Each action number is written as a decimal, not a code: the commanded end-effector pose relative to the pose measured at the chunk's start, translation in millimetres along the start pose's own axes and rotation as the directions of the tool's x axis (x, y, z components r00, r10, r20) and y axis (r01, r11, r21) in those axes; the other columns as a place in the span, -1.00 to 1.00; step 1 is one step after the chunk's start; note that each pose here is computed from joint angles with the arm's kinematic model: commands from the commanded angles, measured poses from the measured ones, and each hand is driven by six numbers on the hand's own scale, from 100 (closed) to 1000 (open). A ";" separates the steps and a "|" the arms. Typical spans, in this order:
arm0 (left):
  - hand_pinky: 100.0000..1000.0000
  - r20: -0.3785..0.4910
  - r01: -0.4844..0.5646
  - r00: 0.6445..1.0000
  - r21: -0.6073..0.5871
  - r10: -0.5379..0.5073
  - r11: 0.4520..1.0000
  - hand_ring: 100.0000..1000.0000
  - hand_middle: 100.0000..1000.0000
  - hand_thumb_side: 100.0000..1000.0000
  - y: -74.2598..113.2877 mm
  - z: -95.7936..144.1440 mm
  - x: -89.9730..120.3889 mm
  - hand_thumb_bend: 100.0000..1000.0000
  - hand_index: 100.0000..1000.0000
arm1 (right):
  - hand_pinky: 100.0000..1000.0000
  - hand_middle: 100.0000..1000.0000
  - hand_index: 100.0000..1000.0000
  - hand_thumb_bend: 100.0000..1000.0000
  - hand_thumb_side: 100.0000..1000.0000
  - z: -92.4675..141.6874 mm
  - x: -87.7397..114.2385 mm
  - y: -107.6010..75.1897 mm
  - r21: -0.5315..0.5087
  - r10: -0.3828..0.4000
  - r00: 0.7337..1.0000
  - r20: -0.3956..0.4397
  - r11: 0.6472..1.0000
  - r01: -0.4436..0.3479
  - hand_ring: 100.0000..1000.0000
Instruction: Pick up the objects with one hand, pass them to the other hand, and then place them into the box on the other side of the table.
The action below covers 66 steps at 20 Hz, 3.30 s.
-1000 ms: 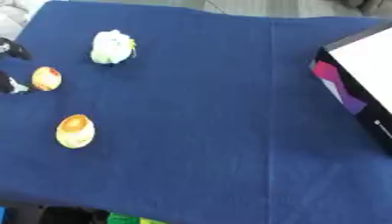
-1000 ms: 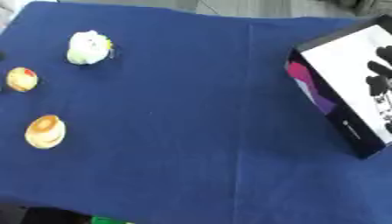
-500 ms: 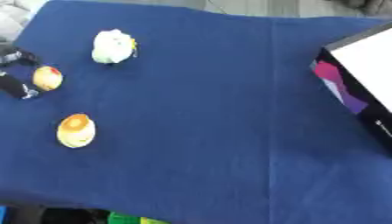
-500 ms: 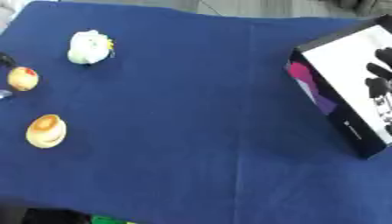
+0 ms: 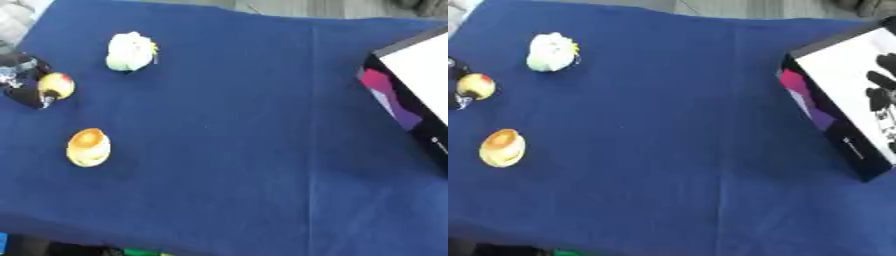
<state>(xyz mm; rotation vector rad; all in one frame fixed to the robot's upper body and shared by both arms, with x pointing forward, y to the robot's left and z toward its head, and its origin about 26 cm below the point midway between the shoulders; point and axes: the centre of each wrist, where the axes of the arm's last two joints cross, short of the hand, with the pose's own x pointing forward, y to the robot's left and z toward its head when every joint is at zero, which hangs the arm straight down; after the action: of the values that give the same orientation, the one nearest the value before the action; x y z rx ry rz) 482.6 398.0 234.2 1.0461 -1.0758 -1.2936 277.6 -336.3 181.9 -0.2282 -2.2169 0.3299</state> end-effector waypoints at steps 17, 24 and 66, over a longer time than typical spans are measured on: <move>0.56 0.485 -0.328 0.871 0.457 0.077 0.827 0.07 -0.08 -0.63 57.3 60.5 97.5 -1.00 0.01 | 0.91 1.00 1.00 -1.00 -0.14 -60.5 51.7 -2.3 0.204 -0.041 0.965 0.258 0.979 -0.013 1.00; 0.60 0.645 -0.518 0.751 0.443 0.142 0.731 0.04 -0.09 -0.37 21.8 59.5 157.8 -1.00 0.02 | 0.88 1.00 1.00 -1.00 -0.42 -92.8 83.8 14.2 0.428 0.016 0.947 0.321 0.890 -0.160 1.00; 0.57 0.925 -0.725 0.375 0.330 -0.056 0.605 0.02 -0.12 -0.42 -27.9 75.4 285.4 -1.00 0.01 | 0.82 1.00 1.00 -1.00 -0.91 -152.7 91.9 125.4 0.610 0.336 0.884 0.325 0.640 -0.468 1.00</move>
<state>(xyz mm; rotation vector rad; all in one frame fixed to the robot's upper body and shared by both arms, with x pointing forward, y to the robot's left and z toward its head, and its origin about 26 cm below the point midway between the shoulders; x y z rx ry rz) 403.9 117.8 212.9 0.4433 -2.6244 -0.9620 346.5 -167.0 294.6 -0.2712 -2.0189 1.4342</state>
